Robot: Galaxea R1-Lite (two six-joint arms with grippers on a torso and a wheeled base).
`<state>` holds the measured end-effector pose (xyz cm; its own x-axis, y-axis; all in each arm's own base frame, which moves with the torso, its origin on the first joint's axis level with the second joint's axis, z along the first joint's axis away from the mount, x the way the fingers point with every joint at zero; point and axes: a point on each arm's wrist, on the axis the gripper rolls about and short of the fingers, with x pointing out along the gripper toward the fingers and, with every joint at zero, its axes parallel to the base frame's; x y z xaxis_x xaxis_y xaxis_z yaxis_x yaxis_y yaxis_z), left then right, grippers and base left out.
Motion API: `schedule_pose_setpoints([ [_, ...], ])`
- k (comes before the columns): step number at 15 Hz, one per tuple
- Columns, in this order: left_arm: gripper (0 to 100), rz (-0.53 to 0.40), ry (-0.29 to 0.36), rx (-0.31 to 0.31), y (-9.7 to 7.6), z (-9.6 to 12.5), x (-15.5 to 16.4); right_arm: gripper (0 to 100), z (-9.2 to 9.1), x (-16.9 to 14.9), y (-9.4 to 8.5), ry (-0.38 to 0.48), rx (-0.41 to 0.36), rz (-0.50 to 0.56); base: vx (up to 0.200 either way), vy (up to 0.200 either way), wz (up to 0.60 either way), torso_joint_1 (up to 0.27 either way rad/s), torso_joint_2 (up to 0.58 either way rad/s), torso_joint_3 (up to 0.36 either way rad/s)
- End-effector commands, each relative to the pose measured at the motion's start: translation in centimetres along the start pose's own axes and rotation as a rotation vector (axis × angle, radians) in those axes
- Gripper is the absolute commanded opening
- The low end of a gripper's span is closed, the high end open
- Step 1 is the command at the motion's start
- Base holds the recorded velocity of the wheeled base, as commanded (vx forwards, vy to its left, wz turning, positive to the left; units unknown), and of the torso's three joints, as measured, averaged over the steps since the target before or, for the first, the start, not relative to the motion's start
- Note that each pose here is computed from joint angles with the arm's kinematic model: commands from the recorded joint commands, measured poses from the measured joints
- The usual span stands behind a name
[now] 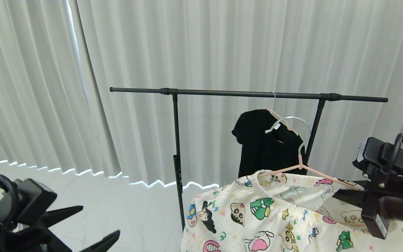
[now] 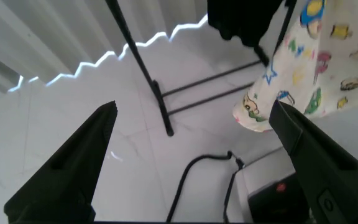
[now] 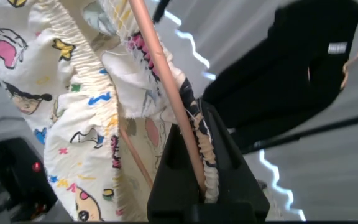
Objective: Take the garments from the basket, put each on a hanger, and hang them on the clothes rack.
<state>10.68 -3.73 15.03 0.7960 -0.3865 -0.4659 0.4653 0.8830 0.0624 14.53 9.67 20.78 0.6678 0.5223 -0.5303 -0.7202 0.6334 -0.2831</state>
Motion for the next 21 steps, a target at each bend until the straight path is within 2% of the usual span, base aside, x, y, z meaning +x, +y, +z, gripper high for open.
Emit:
schedule_pose_setpoints([
  [1, 100, 0.011, -0.078, -0.059, 0.4, 3.1, 0.1, 0, -0.1, -0.2, -0.2, 0.027, 0.026, -0.038, 0.0, 0.0, 0.0, 0.0, 0.0, 0.0],
  [3, 100, 0.013, -0.098, -0.097, 0.7, 4.3, 0.4, 0, -0.5, -0.2, -0.2, 0.091, 0.07, -0.088, 0.0, 0.0, 0.0, 0.0, 0.0, 0.0],
  [4, 100, 0.034, -0.084, -0.115, 0.8, 4.6, 1.0, 0, -1.0, -0.2, -0.1, 0.158, 0.12, -0.119, 0.0, 0.0, 0.0, 0.0, 0.0, 0.0],
  [5, 100, 0.102, -0.039, -0.119, 1.1, 4.4, 1.8, 0, -1.3, -0.2, 0.0, 0.215, 0.174, -0.146, 0.0, 0.0, 0.0, 0.0, 0.0, 0.0],
  [6, 100, 0.136, -0.02, -0.119, 1.2, 4.3, 2.2, 0, -1.4, -0.3, 0.0, 0.232, 0.195, -0.158, 0.0, 0.0, 0.0, 0.0, 0.0, 0.0],
  [7, 100, 0.266, 0.051, -0.12, 1.5, 4.0, 3.6, 0, -1.7, -0.3, 0.0, 0.296, 0.282, -0.214, 0.0, 0.0, 0.0, 0.0, 0.0, 0.0],
  [8, 100, 0.305, 0.077, -0.123, 1.6, 3.8, 4.1, 0, -1.8, -0.5, -0.1, 0.33, 0.329, -0.25, 0.0, 0.0, 0.0, 0.0, 0.0, 0.0],
  [10, 100, 0.297, 0.076, -0.118, 1.6, 3.8, 4.2, 0, -1.8, -0.8, -0.2, 0.369, 0.398, -0.297, 0.0, 0.0, 0.0, 0.0, 0.0, 0.0],
  [12, 100, 0.276, 0.067, -0.102, 1.1, 3.9, 4.0, 0, -2.3, -0.9, -0.9, 0.448, 0.499, -0.41, 0.0, 0.0, 0.0, 0.0, 0.0, 0.0],
  [14, 100, 0.278, 0.039, -0.102, 1.0, 4.1, 3.9, 0, -2.8, -0.9, -1.6, 0.474, 0.574, -0.487, 0.0, 0.0, 0.0, 0.0, 0.0, 0.0],
  [16, 100, 0.281, 0.023, -0.101, 1.1, 4.3, 3.9, 0, -3.2, -1.1, -2.4, 0.487, 0.613, -0.552, 0.0, 0.0, 0.0, 0.0, 0.0, 0.0],
  [21, 100, 0.28, 0.023, -0.098, 1.1, 4.3, 4.0, 0, -2.7, -1.4, -2.8, 0.449, 0.626, -0.565, 0.0, 0.0, 0.0, 0.0, 0.0, 0.0],
])
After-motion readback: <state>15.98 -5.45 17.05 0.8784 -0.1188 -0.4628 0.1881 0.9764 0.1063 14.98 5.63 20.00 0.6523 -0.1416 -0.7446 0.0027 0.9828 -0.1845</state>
